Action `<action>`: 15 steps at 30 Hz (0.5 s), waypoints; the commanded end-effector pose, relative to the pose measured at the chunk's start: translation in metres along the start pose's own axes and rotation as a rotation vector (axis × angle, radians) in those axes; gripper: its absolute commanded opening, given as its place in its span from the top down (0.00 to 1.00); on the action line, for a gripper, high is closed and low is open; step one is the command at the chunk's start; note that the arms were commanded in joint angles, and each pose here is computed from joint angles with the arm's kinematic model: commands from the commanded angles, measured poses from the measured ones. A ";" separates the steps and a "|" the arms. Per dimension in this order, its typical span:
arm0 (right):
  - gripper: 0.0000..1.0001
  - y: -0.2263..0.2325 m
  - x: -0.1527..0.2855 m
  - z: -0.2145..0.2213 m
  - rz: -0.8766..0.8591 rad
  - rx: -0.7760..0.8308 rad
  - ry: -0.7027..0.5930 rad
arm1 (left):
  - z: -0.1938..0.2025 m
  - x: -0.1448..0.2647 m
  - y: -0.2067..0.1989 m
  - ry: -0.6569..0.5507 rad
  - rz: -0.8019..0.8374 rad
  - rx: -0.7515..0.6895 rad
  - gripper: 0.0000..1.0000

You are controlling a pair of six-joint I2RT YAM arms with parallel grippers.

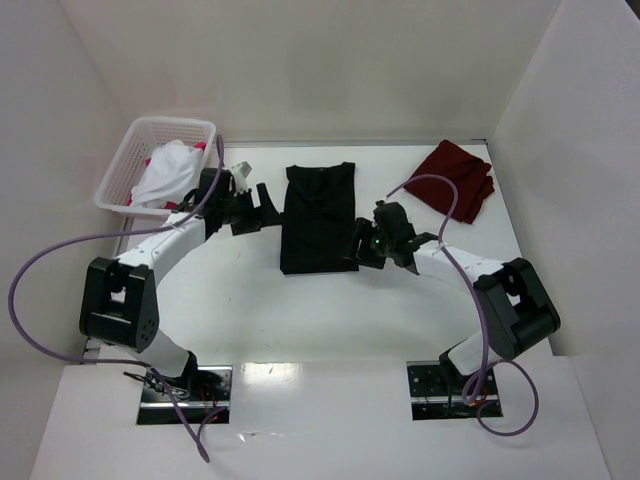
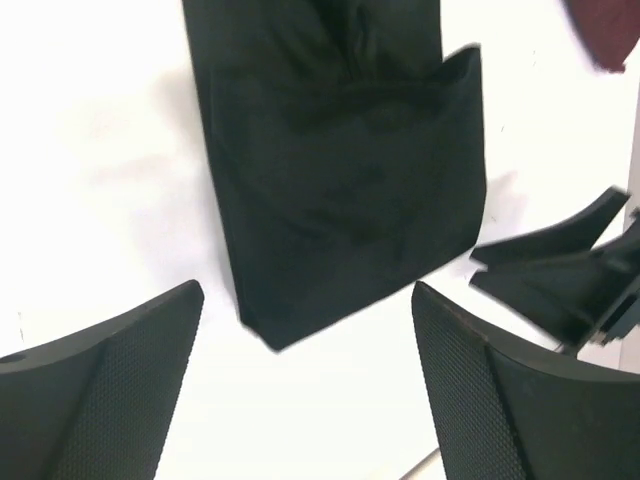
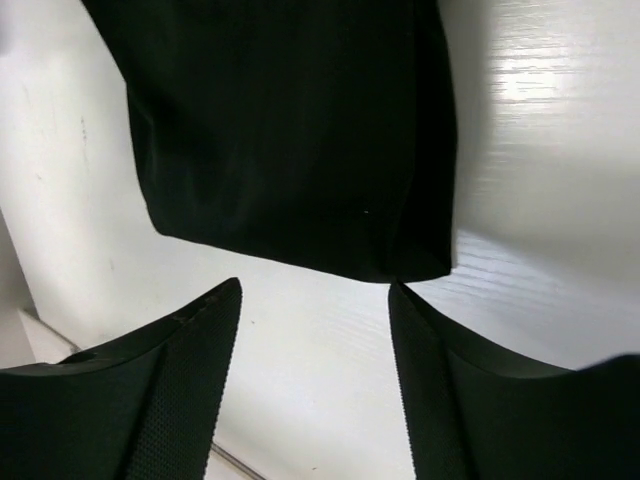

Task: Fold and stack the t-shirts
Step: Grab one side of the 2/3 rectangular tshirt with both arms

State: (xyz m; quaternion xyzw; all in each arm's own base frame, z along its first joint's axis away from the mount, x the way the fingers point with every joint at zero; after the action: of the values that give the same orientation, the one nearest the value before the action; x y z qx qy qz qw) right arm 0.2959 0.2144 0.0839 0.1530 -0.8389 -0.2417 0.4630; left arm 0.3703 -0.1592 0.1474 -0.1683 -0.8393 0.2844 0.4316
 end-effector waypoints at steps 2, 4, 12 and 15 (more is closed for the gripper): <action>0.36 -0.005 0.005 0.000 0.028 0.040 -0.041 | 0.035 -0.002 0.012 0.064 -0.021 0.044 0.09; 0.37 -0.010 0.005 0.000 0.054 0.038 -0.044 | 0.054 -0.006 0.013 0.108 -0.006 0.053 0.10; 0.39 -0.032 0.000 0.016 0.126 0.029 -0.020 | 0.090 -0.016 0.022 0.188 -0.007 0.095 0.17; 0.42 -0.036 -0.004 0.020 0.140 0.026 -0.002 | 0.103 -0.022 0.023 0.223 -0.014 0.100 0.20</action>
State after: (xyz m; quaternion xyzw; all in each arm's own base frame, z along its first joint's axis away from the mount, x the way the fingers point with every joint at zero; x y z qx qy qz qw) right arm 0.2802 0.1940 0.0541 0.1057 -0.8435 -0.2097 0.4831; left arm 0.2965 -0.1754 0.0726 -0.1523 -0.7766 0.2929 0.5366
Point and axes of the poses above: each gripper's point midway between its finger pads, its own x axis back along the fingers, its own y axis along the line the jaws close on, z = x × y, the point moved 2 cm from there along x, back along the fingers, and after that the axes turned 5 degrees about x, right-handed, at the moved point
